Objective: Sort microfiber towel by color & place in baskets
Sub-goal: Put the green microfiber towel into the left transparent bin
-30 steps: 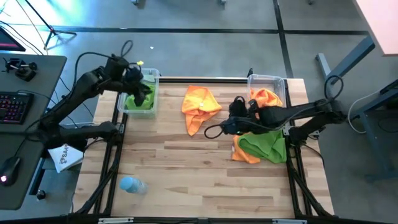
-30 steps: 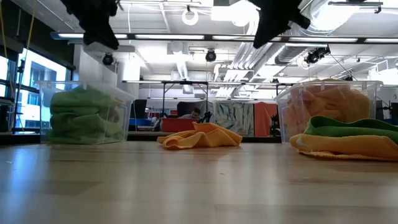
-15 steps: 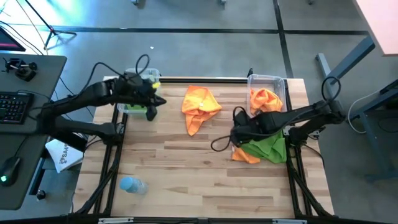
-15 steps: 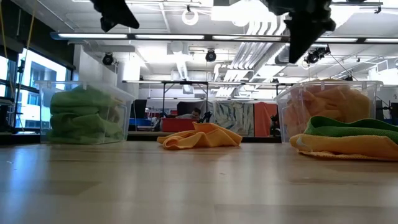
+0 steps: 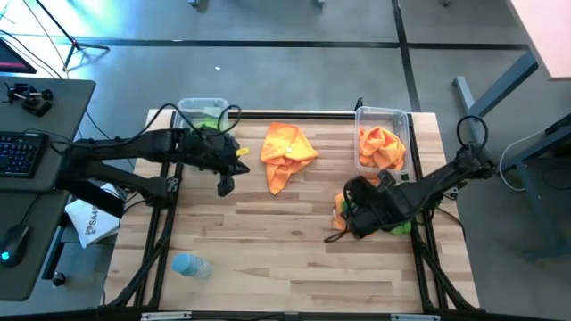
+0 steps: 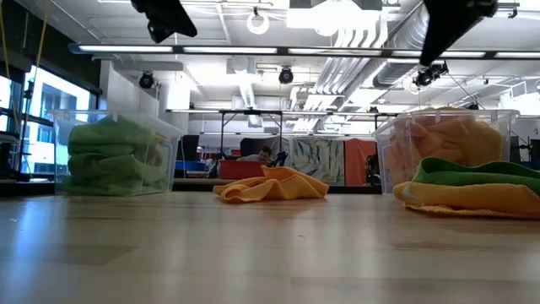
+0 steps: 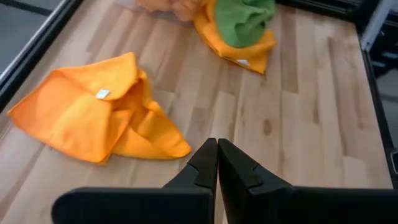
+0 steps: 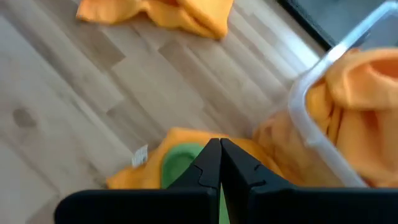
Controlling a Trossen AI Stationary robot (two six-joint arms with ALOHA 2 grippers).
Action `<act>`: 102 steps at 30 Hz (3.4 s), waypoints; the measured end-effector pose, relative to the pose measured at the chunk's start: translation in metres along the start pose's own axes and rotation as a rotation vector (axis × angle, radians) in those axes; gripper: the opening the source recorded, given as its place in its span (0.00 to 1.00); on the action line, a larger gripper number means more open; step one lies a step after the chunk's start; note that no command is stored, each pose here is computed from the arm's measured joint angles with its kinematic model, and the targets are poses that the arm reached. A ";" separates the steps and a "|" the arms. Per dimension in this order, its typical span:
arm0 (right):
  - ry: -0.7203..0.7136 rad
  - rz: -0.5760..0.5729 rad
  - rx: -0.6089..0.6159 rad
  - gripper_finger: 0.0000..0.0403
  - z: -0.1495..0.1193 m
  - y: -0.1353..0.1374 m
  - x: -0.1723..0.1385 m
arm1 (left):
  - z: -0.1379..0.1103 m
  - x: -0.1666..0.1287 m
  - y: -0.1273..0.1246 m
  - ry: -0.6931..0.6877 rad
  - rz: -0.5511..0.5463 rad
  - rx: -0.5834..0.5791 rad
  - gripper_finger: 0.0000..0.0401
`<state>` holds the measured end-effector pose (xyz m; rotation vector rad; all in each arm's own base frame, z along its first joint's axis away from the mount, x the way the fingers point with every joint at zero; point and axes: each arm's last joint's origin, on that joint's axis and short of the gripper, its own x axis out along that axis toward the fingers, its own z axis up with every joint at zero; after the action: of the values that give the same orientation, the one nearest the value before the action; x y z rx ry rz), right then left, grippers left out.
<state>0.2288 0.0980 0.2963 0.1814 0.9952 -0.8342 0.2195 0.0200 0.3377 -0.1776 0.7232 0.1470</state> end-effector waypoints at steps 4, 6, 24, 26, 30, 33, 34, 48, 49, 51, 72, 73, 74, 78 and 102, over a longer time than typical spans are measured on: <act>0.011 0.030 0.002 0.00 -0.012 0.004 -0.009 | 0.000 0.003 -0.006 0.009 -0.019 0.025 0.00; 0.006 0.048 0.014 0.00 -0.018 0.006 -0.014 | -0.001 0.004 -0.007 0.013 -0.023 0.030 0.00; 0.044 0.396 0.246 0.00 -0.100 -0.024 0.032 | -0.001 0.004 -0.009 0.012 -0.020 -0.001 0.00; 0.068 0.372 0.316 0.00 -0.102 -0.037 0.038 | -0.001 0.004 -0.009 0.012 -0.017 -0.001 0.00; 0.200 0.371 0.370 0.03 -0.105 -0.053 0.045 | 0.000 0.004 -0.009 0.006 -0.017 -0.017 0.00; 0.300 0.330 0.350 0.08 -0.110 -0.059 0.052 | 0.001 0.004 -0.009 -0.006 -0.009 -0.028 0.00; 0.331 0.302 0.336 0.11 -0.112 -0.061 0.055 | 0.002 0.004 -0.009 -0.015 -0.007 -0.029 0.00; 0.441 0.133 0.272 0.38 -0.121 -0.051 0.072 | 0.004 0.013 -0.009 -0.016 0.001 -0.029 0.00; 0.460 0.121 0.265 0.39 -0.122 -0.049 0.073 | 0.004 0.015 -0.009 -0.011 0.002 -0.028 0.00; 0.491 0.096 0.251 0.39 -0.124 -0.046 0.076 | 0.004 0.020 -0.009 0.002 0.005 -0.028 0.00; 0.473 0.127 0.181 0.17 -0.130 -0.017 0.093 | 0.003 0.028 -0.010 0.032 -0.002 -0.027 0.00; 0.473 0.126 0.182 0.14 -0.130 -0.017 0.093 | 0.003 0.028 -0.010 0.034 -0.011 -0.026 0.00; 0.473 0.127 0.182 0.09 -0.130 -0.017 0.093 | 0.003 0.028 -0.010 0.036 -0.022 -0.027 0.00; 0.475 0.123 0.199 0.03 -0.130 -0.017 0.093 | 0.003 0.028 -0.011 0.043 -0.051 -0.027 0.00; -0.272 0.193 0.099 0.00 0.020 -0.052 -0.089 | 0.017 0.028 -0.013 -0.101 -0.061 0.053 0.00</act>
<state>0.1823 0.1007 0.3905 0.2380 0.6705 -0.7102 0.2533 0.0130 0.3329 -0.1404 0.6197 0.0774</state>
